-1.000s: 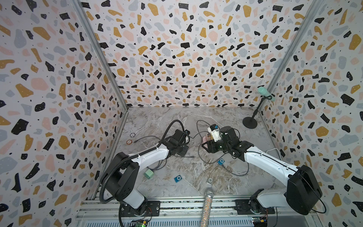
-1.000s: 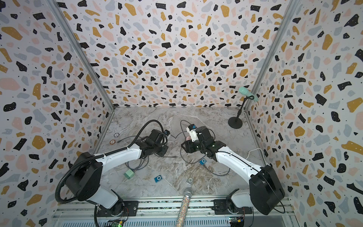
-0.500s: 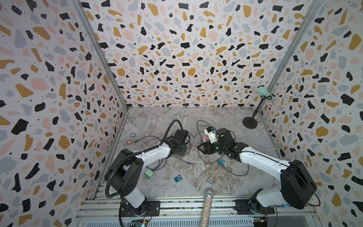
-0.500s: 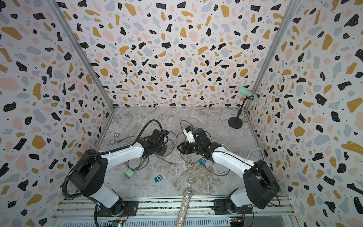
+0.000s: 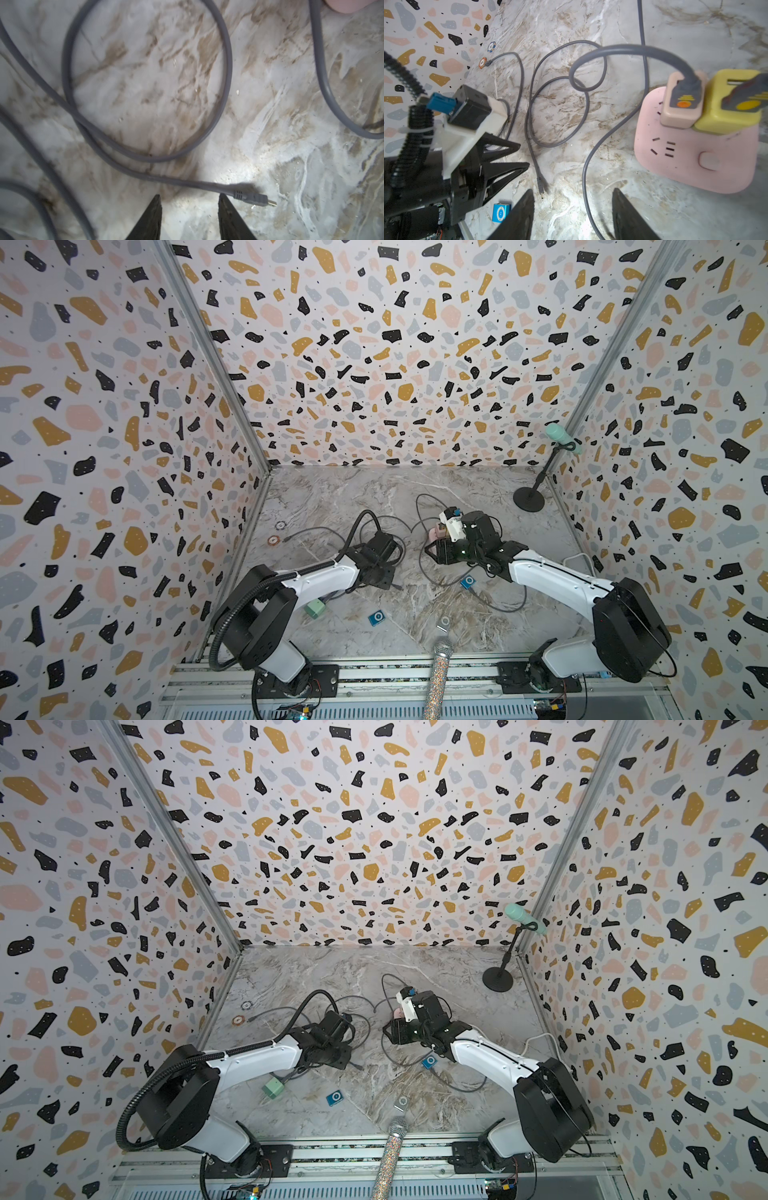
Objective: Charge mp3
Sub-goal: Pick up the charging cable from the center of the board.
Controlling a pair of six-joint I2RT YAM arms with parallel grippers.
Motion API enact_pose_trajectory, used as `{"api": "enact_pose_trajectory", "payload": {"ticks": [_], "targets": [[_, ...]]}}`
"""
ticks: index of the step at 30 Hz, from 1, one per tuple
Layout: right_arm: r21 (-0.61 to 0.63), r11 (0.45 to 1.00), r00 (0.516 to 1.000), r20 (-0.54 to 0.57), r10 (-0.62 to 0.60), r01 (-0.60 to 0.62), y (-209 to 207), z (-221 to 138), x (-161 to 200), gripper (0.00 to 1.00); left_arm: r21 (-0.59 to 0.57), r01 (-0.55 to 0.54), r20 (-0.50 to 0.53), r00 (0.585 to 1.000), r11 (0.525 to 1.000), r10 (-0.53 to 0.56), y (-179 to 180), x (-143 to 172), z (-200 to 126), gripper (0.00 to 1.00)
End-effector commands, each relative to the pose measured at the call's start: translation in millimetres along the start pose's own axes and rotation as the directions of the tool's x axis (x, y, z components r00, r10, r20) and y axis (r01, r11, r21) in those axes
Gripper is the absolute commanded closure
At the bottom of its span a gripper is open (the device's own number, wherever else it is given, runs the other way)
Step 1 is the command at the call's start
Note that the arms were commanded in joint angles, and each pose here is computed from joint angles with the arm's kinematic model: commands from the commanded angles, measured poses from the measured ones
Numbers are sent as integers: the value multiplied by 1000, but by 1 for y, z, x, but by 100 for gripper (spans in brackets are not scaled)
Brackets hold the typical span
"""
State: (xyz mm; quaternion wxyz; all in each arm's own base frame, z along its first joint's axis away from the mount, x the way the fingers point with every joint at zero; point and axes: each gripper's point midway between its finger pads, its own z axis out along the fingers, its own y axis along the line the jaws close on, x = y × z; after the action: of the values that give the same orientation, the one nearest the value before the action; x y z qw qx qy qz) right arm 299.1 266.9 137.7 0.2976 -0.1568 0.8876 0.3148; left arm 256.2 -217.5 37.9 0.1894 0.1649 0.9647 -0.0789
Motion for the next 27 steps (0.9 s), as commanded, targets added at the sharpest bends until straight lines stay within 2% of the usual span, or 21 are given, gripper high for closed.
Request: {"api": "enact_pose_trajectory", "payload": {"ticks": [1, 8, 15, 22, 27], "targets": [[13, 1000, 1000, 17, -10, 10, -1, -6, -4, 40, -28, 194, 36, 980, 980, -193, -9, 3, -7, 51], [-9, 1000, 1000, 19, -21, 21, 0, -5, 0, 40, -32, 403, 105, 912, 915, -397, -16, 1, 0, 49], [-33, 999, 998, 42, -36, 38, 0, -9, -2, 40, -61, 488, 124, 870, 871, -478, -18, -2, 8, 48], [-68, 997, 998, 55, -34, 38, 0, -8, -1, 40, -113, 465, 103, 884, 878, -455, -40, -2, 16, 48], [-70, 997, 997, 70, -31, 36, -2, -12, 0, 40, -205, 443, 70, 896, 873, -438, -34, 17, 24, 49]]}}
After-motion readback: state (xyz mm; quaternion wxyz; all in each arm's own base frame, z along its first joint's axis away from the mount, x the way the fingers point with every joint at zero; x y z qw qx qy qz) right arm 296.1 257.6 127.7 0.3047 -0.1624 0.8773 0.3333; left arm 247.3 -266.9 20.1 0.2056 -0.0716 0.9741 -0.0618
